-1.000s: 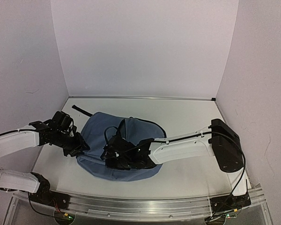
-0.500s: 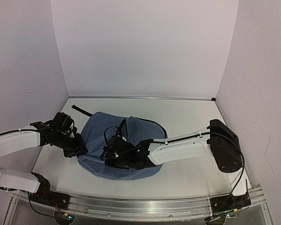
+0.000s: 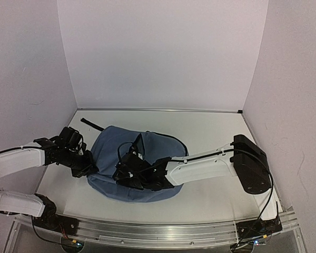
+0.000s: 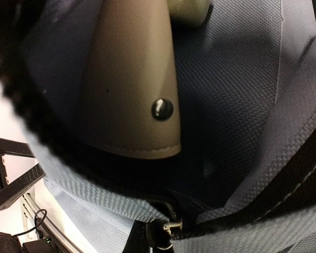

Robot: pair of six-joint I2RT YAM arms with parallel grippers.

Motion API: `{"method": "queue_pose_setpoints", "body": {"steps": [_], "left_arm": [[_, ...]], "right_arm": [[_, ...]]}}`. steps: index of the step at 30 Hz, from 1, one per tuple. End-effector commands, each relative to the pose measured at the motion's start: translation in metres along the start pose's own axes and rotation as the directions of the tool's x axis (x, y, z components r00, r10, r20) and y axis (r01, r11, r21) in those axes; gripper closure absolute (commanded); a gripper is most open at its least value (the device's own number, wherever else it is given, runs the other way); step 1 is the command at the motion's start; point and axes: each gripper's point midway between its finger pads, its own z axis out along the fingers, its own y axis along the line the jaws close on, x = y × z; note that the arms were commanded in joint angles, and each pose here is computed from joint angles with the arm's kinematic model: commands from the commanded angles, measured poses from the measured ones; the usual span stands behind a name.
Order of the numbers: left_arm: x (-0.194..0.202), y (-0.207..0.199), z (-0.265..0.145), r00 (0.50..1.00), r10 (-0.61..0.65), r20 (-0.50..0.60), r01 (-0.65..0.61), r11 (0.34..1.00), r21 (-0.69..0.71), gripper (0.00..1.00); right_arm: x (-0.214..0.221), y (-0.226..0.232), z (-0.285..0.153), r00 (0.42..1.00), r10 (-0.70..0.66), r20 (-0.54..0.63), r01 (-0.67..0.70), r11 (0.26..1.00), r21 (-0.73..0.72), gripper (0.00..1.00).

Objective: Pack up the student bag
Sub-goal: Zip the student bag at the center of the board.

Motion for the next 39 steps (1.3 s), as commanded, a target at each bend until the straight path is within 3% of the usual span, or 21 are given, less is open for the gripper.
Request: {"method": "queue_pose_setpoints", "body": {"steps": [1, 12, 23, 30, 32, 35, 39], "left_arm": [[-0.006, -0.004, -0.003, 0.999, 0.003, 0.039, -0.004, 1.0, 0.021, 1.0], [-0.006, 0.003, 0.0, 0.999, 0.004, 0.04, -0.004, 1.0, -0.008, 1.0], [-0.008, 0.009, -0.002, 0.998, 0.011, 0.059, -0.009, 0.999, -0.036, 1.0], [-0.029, -0.021, -0.03, 0.974, 0.146, 0.175, -0.154, 0.988, 0.032, 0.98], [-0.035, -0.033, -0.042, 0.958, 0.197, 0.21, -0.211, 0.977, 0.045, 0.83], [-0.046, -0.058, -0.06, 0.921, 0.271, 0.28, -0.306, 0.948, 0.09, 0.45], [-0.05, -0.089, -0.077, 0.833, 0.384, 0.398, -0.469, 0.872, 0.14, 0.31]], "right_arm": [[-0.045, 0.026, -0.03, 0.99, 0.071, 0.119, -0.06, 0.994, -0.093, 1.0], [-0.074, 0.054, -0.074, 0.979, 0.107, 0.176, -0.07, 0.977, -0.203, 1.0], [-0.096, 0.04, -0.071, 0.973, 0.126, 0.192, -0.089, 0.977, -0.193, 1.0], [-0.106, 0.056, -0.08, 0.98, 0.068, 0.189, -0.022, 0.972, -0.236, 1.0], [-0.106, 0.064, -0.083, 0.983, 0.044, 0.179, 0.003, 0.967, -0.257, 1.0], [-0.104, 0.071, -0.083, 0.988, 0.025, 0.151, 0.019, 0.959, -0.282, 1.0], [-0.098, 0.07, -0.078, 0.993, 0.029, 0.117, 0.006, 0.957, -0.291, 1.0]]}}
